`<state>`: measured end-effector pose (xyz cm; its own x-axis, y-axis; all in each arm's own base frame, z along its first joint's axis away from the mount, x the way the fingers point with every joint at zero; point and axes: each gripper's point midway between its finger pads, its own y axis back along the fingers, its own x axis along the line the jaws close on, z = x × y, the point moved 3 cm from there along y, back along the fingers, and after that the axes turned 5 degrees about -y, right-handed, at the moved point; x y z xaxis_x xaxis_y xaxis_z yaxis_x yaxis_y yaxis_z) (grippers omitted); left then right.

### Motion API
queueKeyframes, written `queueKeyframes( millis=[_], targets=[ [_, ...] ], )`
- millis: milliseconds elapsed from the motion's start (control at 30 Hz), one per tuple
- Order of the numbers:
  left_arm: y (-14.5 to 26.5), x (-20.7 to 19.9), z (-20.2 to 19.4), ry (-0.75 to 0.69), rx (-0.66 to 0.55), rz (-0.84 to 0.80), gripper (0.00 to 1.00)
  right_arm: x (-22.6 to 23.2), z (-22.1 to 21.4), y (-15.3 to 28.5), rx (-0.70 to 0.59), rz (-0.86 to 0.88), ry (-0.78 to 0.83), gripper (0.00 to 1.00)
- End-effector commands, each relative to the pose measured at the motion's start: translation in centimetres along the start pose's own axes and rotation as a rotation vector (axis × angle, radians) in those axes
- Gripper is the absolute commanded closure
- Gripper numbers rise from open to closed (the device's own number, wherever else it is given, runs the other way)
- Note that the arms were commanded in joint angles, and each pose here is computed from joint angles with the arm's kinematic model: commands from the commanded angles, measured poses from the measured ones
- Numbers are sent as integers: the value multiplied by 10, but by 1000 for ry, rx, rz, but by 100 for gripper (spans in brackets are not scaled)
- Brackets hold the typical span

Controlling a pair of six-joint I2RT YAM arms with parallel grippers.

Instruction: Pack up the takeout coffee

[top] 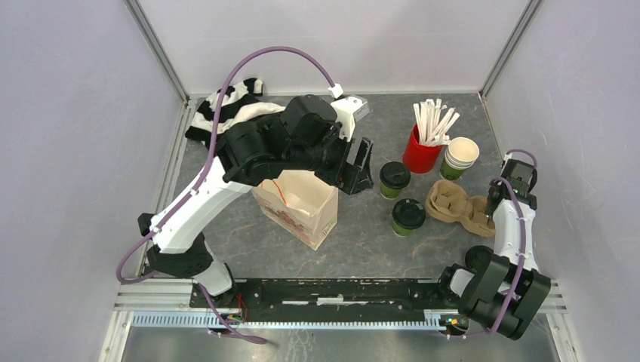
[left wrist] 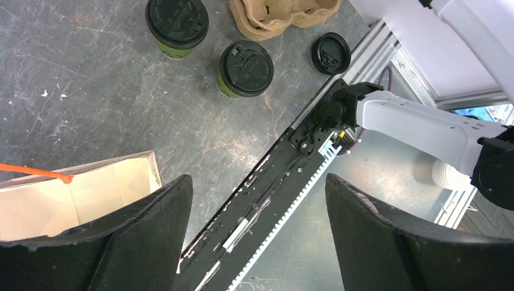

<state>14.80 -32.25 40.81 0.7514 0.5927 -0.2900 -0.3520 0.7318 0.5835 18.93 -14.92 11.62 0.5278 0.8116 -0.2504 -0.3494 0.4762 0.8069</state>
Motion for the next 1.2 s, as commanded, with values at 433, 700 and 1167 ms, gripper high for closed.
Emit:
queueKeyframes(
  millis=[433,700,1167],
  targets=[
    [-3,-1,5,-2,14,-53,14,-22,59,68,-142,-64,-51,100],
    [5,3,10,10,-17,-35,14,-35,113,125,-249,-42,-87,100],
    [61,34,52,150,-264,18,13,60,217,271,-713,804,-18,100]
  ],
)
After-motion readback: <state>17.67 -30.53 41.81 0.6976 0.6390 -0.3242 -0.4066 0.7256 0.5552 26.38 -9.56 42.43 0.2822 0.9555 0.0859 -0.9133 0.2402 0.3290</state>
